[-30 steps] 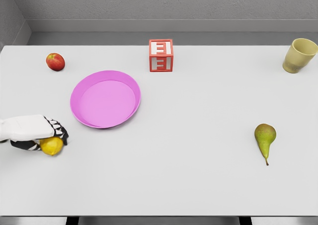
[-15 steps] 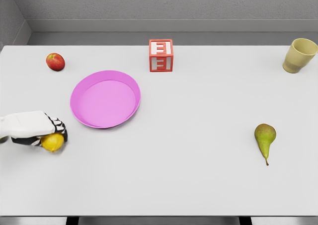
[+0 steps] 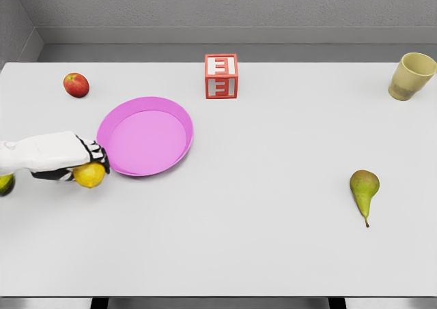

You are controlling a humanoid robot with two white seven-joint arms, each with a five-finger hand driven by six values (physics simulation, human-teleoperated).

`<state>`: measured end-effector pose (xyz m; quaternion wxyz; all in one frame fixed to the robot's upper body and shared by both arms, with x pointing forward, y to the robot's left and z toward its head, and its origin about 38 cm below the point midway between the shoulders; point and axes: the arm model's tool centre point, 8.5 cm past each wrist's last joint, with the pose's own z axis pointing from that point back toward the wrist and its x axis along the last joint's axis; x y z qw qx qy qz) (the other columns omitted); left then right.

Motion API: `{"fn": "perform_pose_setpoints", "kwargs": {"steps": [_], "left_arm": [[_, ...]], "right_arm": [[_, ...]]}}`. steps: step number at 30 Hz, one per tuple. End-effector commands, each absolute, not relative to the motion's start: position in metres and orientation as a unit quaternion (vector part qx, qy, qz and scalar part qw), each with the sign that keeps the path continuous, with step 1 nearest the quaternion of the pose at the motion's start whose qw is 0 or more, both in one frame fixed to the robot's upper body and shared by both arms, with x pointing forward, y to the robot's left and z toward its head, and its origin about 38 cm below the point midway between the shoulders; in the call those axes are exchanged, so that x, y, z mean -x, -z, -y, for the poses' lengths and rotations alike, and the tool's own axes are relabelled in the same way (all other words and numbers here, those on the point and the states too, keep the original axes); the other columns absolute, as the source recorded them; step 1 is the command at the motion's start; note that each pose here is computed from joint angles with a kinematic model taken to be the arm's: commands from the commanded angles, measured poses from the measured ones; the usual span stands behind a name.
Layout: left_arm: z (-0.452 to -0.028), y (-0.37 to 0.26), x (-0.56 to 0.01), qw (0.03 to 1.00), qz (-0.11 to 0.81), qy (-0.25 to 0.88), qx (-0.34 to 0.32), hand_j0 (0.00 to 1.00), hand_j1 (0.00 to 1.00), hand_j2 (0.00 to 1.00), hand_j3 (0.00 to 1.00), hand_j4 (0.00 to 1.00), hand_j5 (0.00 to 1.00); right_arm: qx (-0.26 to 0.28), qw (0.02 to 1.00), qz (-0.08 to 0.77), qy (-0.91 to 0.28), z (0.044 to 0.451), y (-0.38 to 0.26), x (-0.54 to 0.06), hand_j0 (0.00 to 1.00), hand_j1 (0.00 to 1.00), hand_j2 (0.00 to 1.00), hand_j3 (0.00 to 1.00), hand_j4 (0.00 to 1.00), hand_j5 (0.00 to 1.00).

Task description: Put the lemon on the plate with left arm

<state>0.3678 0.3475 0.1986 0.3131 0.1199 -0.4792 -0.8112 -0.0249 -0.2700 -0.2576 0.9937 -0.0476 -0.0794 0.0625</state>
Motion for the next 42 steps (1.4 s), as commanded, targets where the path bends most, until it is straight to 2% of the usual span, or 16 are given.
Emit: {"fn": "perform_pose_setpoints", "kwargs": {"steps": [1, 20, 28, 30, 31, 32, 34, 36, 42], "left_arm": [[-0.345, -0.197, -0.369, 0.317, 0.487, 0.806, -0.116, 0.39, 0.39, 0.39, 0.39, 0.39, 0.39], [-0.309, -0.210, -0.403, 0.297, 0.543, 0.776, -0.122, 0.37, 0.37, 0.37, 0.37, 0.37, 0.37], [-0.271, -0.202, -0.426, 0.283, 0.558, 0.771, -0.115, 0.37, 0.37, 0.37, 0.37, 0.37, 0.37], [-0.269, -0.205, -0.428, 0.281, 0.561, 0.770, -0.117, 0.40, 0.40, 0.40, 0.40, 0.40, 0.40], [-0.268, -0.206, -0.429, 0.279, 0.563, 0.769, -0.118, 0.46, 0.46, 0.46, 0.46, 0.46, 0.46], [-0.267, -0.207, -0.429, 0.278, 0.563, 0.769, -0.118, 0.56, 0.56, 0.56, 0.56, 0.56, 0.56], [-0.269, -0.209, -0.430, 0.280, 0.565, 0.767, -0.121, 0.90, 0.90, 0.90, 0.90, 0.90, 0.90], [-0.272, -0.211, -0.430, 0.280, 0.565, 0.766, -0.123, 1.00, 1.00, 1.00, 1.00, 1.00, 1.00], [-0.273, -0.212, -0.429, 0.280, 0.567, 0.765, -0.123, 1.00, 1.00, 1.00, 1.00, 1.00, 1.00]], "right_arm": [[0.048, 0.994, 0.080, -0.061, 0.270, 0.258, 0.025, 1.00, 1.00, 1.00, 1.00, 1.00, 1.00], [0.048, 0.994, 0.079, -0.062, 0.270, 0.258, 0.025, 1.00, 1.00, 1.00, 1.00, 1.00, 1.00], [0.048, 0.994, 0.079, -0.062, 0.270, 0.258, 0.025, 1.00, 1.00, 1.00, 1.00, 1.00, 1.00], [0.048, 0.994, 0.079, -0.062, 0.270, 0.258, 0.025, 1.00, 1.00, 1.00, 1.00, 1.00, 1.00], [0.048, 0.994, 0.079, -0.062, 0.270, 0.258, 0.025, 1.00, 1.00, 1.00, 1.00, 1.00, 1.00], [0.048, 0.994, 0.079, -0.062, 0.270, 0.258, 0.025, 1.00, 1.00, 1.00, 1.00, 1.00, 1.00], [0.048, 0.994, 0.079, -0.062, 0.270, 0.258, 0.025, 1.00, 1.00, 1.00, 1.00, 1.00, 1.00], [0.048, 0.994, 0.079, -0.062, 0.270, 0.258, 0.025, 1.00, 1.00, 1.00, 1.00, 1.00, 1.00], [0.048, 0.994, 0.079, -0.062, 0.270, 0.258, 0.025, 1.00, 1.00, 1.00, 1.00, 1.00, 1.00]]}}
